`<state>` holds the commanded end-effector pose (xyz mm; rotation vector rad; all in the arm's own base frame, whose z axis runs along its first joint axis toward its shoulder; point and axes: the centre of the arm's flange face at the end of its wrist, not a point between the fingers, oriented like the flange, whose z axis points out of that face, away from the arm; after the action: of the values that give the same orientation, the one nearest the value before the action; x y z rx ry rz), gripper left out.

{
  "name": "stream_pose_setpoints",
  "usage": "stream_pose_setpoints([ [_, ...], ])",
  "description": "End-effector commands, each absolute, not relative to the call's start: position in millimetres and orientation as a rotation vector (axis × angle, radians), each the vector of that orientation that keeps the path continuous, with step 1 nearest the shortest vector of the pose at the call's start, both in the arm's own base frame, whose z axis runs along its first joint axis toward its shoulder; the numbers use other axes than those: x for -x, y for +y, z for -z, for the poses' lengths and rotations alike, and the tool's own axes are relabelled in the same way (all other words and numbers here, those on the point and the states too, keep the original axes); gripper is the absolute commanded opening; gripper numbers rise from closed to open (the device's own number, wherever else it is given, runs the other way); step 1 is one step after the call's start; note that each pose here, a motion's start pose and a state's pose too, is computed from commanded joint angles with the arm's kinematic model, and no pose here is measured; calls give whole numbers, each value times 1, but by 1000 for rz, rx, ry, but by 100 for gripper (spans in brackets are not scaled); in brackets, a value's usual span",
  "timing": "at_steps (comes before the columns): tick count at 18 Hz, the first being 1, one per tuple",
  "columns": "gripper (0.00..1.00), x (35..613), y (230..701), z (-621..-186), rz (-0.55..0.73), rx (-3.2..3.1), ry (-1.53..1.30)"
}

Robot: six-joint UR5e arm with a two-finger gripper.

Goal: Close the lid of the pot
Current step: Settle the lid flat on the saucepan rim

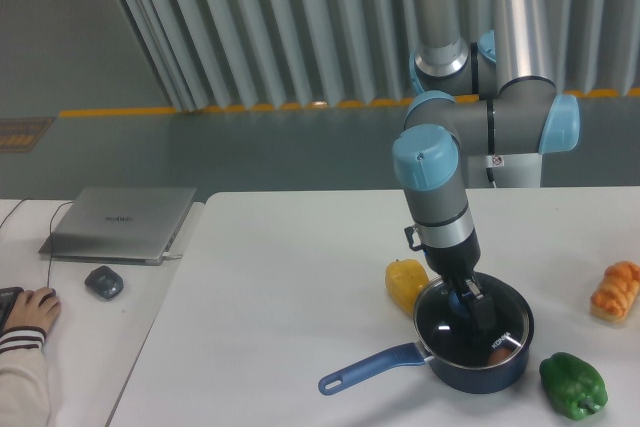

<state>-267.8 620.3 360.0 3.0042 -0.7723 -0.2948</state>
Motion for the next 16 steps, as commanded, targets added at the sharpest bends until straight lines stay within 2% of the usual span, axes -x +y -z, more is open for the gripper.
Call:
stream_pose_setpoints([
  [16, 48, 266, 620, -352, 281, -2977, -813],
])
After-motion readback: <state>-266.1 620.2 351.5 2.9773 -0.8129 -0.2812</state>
